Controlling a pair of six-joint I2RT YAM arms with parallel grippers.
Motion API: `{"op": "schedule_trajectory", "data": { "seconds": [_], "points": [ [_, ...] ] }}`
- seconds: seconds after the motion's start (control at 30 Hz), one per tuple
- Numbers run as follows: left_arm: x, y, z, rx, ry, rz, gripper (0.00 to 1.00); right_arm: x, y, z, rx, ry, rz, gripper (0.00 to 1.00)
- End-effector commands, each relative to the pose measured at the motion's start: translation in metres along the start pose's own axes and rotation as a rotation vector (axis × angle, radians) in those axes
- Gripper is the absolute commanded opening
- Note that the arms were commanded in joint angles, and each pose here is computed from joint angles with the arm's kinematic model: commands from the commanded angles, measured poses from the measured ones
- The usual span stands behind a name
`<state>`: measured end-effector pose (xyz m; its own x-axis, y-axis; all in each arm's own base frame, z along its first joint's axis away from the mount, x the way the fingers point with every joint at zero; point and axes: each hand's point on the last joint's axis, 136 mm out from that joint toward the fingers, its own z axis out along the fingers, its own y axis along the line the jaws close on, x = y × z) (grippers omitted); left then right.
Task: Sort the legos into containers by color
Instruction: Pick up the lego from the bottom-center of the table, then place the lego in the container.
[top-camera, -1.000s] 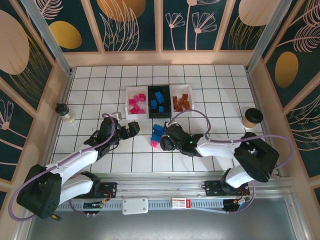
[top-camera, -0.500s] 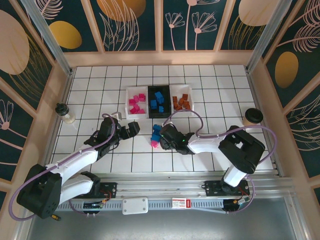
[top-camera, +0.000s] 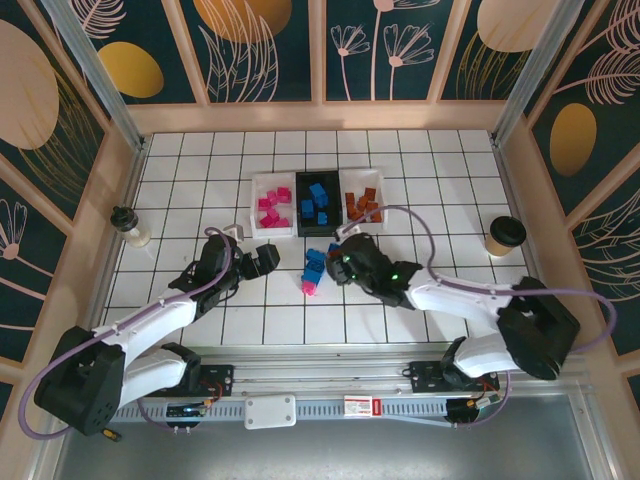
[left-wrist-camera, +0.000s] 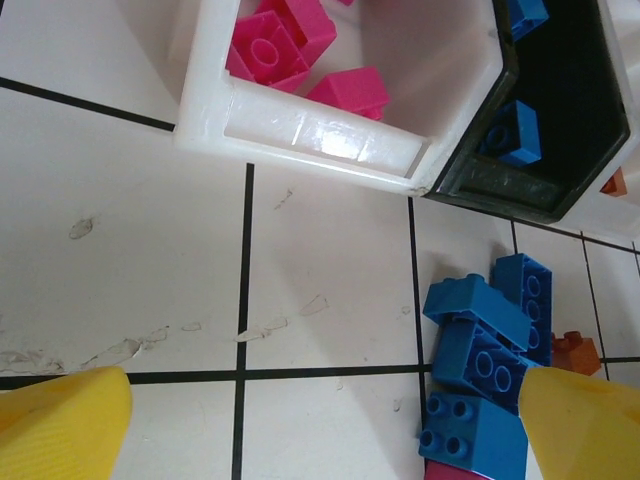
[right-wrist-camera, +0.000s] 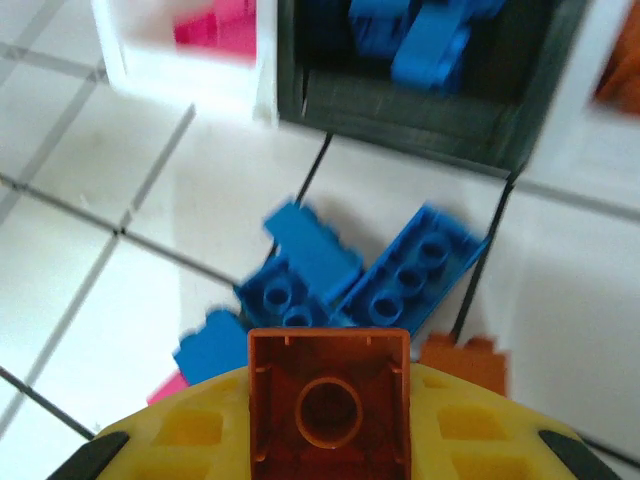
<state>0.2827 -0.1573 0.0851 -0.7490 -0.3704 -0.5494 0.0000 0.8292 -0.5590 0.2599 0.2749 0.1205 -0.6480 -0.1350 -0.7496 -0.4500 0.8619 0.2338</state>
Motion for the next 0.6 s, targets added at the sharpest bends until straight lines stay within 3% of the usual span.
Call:
{"op": "schedule_trajectory", "data": {
  "seconds": [0.0, 0.17, 0.43, 0.57],
  "points": [
    [0.004, -0.004, 0.003, 0.023, 0.017, 0.012, 0.99, -0.043, -0.025, -0.014, 0.02, -0.083, 0.047, 0.16],
    [0.002, -0.007, 0.004, 0.031, 0.02, 0.011, 0.99, -0.102, -0.074, -0.004, 0.093, -0.167, 0.13, 0.16],
    [0.001, -0.008, 0.002, 0.026, 0.018, 0.017, 0.99, -0.123, -0.13, 0.059, 0.211, -0.106, 0.168, 0.18],
    [-0.001, -0.008, 0.001, 0.026, 0.014, 0.02, 0.99, -0.132, -0.135, 0.077, 0.229, -0.107, 0.166, 0.32]
  ]
}}
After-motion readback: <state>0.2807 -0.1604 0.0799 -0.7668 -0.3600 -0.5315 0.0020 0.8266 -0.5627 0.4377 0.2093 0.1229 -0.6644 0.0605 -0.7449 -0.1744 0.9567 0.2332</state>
